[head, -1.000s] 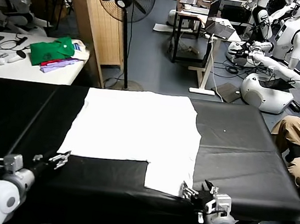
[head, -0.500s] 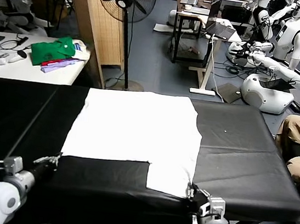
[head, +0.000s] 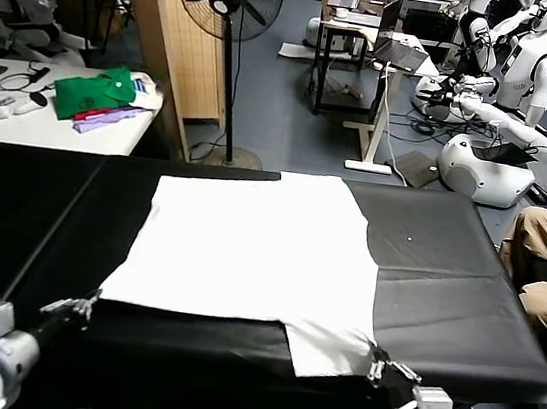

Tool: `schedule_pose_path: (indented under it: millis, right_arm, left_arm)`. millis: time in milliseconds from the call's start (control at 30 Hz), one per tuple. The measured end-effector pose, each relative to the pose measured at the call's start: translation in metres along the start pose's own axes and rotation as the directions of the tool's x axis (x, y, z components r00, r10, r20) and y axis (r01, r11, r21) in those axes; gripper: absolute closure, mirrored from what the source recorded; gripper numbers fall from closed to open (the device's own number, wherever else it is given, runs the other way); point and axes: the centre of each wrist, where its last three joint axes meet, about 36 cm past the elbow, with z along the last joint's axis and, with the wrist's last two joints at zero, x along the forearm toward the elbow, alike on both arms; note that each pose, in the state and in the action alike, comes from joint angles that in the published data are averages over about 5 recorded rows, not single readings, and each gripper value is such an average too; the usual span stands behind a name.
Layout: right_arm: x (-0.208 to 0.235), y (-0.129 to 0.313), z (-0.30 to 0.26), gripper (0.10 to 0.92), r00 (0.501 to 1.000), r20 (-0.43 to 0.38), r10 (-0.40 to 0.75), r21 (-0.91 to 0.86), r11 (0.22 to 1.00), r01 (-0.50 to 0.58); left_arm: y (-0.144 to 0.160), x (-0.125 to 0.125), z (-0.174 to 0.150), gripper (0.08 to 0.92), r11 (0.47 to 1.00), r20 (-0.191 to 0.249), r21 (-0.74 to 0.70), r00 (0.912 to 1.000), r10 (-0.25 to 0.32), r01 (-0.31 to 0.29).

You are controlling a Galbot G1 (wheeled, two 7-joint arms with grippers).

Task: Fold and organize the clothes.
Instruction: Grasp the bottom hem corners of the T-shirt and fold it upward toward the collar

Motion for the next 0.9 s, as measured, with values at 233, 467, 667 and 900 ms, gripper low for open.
schedule_pose_path:
  millis: [233,467,667,900]
  right_arm:
    - [-0.078,-0.015,-0.002,0.902,0.987,0.156,-0.039,0.022,0.999,0.036]
    - [-0.154,-0.032,-0.009,0.902,0.976,0.197,-0.088,0.114,0.991,0.066]
    - [-0.196,-0.033,-0.012,0.902,0.981,0.17,-0.092,0.193,0.979,0.059]
    - [-0.203,-0.038,-0.013,0.839,0.983,0.143,-0.111,0.213,0.974,0.079]
  left_arm:
    - [0.001,-0.004,-0.012,0.873,1.0,0.125,0.013,0.992,-0.013,0.011]
    - [0.0,-0.048,-0.014,0.873,0.999,0.205,0.034,0.9781,-0.036,0.03]
    - [0.002,-0.088,-0.013,0.873,0.999,0.209,0.0,0.9767,-0.049,0.05]
    - [-0.001,-0.122,-0.015,0.865,0.997,0.197,-0.04,0.9789,-0.056,0.065]
